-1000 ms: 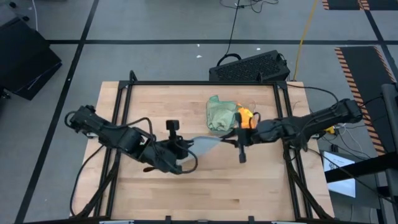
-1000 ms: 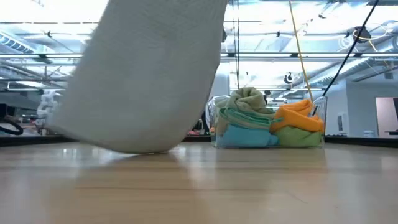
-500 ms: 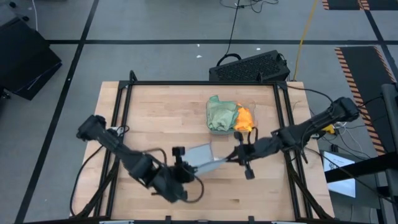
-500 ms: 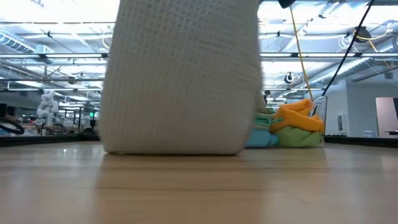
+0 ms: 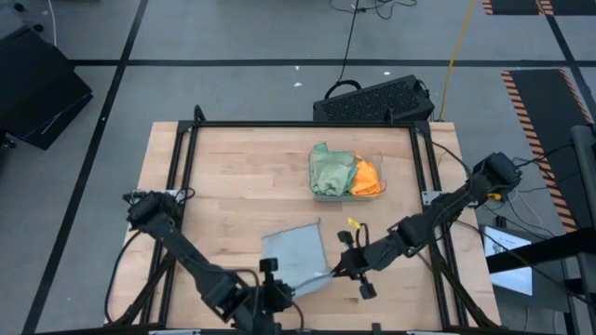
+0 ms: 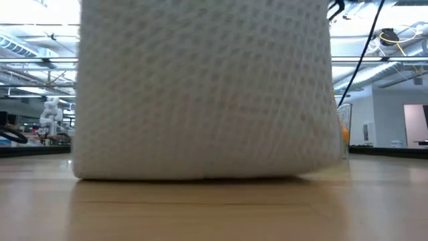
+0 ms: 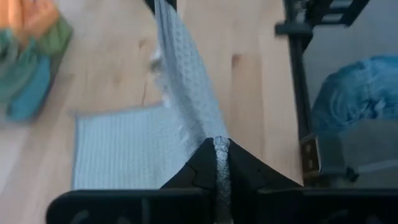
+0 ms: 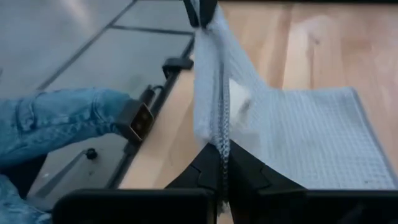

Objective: Fold microfiber towels
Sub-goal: Fold the gray microfiber cloth

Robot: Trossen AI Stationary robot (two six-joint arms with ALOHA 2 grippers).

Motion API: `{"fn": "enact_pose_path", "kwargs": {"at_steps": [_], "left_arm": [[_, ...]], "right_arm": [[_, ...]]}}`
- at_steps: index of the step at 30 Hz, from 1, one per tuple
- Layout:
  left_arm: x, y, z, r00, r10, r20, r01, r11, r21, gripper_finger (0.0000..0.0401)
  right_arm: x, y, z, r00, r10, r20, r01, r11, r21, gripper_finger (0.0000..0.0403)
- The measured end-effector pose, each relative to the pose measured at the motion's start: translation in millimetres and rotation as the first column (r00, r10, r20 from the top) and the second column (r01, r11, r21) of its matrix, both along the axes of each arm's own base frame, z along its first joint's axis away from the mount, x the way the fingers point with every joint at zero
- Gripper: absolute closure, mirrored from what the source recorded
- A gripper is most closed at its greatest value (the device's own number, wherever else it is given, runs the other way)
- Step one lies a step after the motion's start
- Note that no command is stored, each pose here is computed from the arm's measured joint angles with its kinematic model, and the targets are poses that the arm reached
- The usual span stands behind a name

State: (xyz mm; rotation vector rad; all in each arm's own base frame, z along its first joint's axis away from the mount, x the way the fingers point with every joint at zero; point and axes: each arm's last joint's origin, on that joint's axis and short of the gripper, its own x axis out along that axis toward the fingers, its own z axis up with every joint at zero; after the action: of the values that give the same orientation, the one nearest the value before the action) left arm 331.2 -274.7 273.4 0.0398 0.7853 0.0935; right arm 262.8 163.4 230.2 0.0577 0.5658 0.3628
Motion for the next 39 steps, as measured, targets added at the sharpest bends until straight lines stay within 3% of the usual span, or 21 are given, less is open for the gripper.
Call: {"fn": "enact_pose_path", "kwargs": {"at_steps": [5,8,23,31,39], "left_arm": [[-5,-3,-19,0.996,0.090,-0.007,-0.090,0.996,-0.014,0.0394],[-7,0,-31,0.994,0.110,-0.012,-0.110,0.994,0.006,0.0384],[2,49,-76,0.959,0.250,-0.135,-0.233,0.964,0.128,0.0367],[3,62,-81,0.945,0.291,-0.151,-0.263,0.947,0.185,0.0367],[5,79,-82,0.913,0.366,-0.180,-0.319,0.916,0.244,0.0366]], "right_arm": [[7,-3,-15,0.998,-0.022,-0.057,0.020,0.999,-0.039,0.0393],[10,-9,-19,0.996,-0.040,-0.076,0.035,0.998,-0.059,0.0392],[18,-49,-49,0.969,-0.213,-0.121,0.197,0.972,-0.130,0.0392],[19,-72,-64,0.968,-0.250,0.024,0.251,0.965,-0.075,0.0392],[24,-85,-69,0.959,-0.280,0.044,0.283,0.955,-0.095,0.0392]]}}
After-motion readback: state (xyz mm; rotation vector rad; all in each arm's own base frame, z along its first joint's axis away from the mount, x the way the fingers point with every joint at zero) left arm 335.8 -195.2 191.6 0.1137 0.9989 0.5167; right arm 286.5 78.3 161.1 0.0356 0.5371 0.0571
